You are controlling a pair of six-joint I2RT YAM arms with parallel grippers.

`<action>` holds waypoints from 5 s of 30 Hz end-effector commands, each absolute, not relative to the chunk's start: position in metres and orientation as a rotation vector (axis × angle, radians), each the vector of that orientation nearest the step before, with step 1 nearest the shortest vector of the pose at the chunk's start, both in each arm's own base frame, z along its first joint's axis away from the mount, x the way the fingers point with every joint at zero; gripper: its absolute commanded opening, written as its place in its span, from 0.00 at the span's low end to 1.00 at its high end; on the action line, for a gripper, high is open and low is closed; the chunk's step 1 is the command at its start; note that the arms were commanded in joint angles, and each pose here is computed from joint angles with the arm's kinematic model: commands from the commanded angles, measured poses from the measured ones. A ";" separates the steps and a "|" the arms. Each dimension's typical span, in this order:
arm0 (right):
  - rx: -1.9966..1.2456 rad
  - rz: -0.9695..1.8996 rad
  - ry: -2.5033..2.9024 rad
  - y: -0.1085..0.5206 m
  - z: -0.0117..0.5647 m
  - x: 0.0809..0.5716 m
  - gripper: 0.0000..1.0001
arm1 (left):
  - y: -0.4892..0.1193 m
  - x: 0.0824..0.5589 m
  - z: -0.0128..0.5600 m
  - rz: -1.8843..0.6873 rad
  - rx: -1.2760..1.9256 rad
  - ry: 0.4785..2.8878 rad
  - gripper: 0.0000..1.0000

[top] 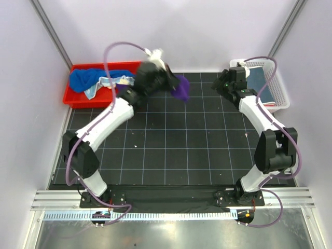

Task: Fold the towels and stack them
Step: Move the towel to the center of the board, then flatten out the crumpled towel

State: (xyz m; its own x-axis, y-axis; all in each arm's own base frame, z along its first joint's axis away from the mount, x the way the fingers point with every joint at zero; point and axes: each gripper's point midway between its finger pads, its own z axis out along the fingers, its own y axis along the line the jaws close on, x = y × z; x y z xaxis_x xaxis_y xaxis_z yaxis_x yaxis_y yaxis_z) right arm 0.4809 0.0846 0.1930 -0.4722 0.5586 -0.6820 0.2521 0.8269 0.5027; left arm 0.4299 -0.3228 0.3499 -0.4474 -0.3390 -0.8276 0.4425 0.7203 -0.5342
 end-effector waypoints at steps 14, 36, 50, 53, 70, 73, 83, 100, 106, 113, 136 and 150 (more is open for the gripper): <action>0.433 0.404 2.132 0.097 0.193 0.443 0.63 | -0.405 0.166 0.175 -1.025 0.330 2.305 0.00; -0.155 0.497 2.305 0.282 0.127 0.488 0.63 | -0.324 0.212 0.211 -0.644 0.065 2.253 0.40; -0.241 0.338 2.312 0.354 0.062 0.522 0.61 | -0.168 0.394 0.183 -0.196 -0.581 2.151 0.38; -0.243 0.295 2.343 0.356 0.047 0.521 0.58 | -0.162 0.422 0.167 -0.176 -0.613 2.175 0.37; -0.008 0.099 2.298 0.261 0.067 0.493 0.01 | -0.212 0.494 0.118 -0.261 -0.513 2.318 0.39; 0.032 0.081 2.296 0.244 0.069 0.484 0.01 | -0.228 0.498 0.109 -0.273 -0.458 2.351 0.40; 0.114 0.073 2.292 0.217 0.069 0.474 0.01 | -0.268 0.508 0.099 -0.195 -0.274 2.402 0.43; 0.257 0.230 2.298 0.196 0.052 0.471 0.01 | -0.308 0.514 0.055 -0.060 -0.064 2.450 0.52; 0.265 0.263 2.303 0.198 0.044 0.470 0.01 | -0.313 0.517 0.048 -0.034 -0.045 2.432 0.54; 0.286 0.268 2.303 0.191 0.041 0.471 0.01 | -0.311 0.519 0.051 0.000 -0.035 2.414 0.48; 0.300 0.309 2.304 0.190 0.040 0.468 0.01 | -0.327 0.528 0.056 -0.033 -0.051 2.363 0.50; 0.310 0.315 2.289 0.187 0.039 0.471 0.01 | -0.320 0.524 0.031 0.026 -0.042 2.403 0.33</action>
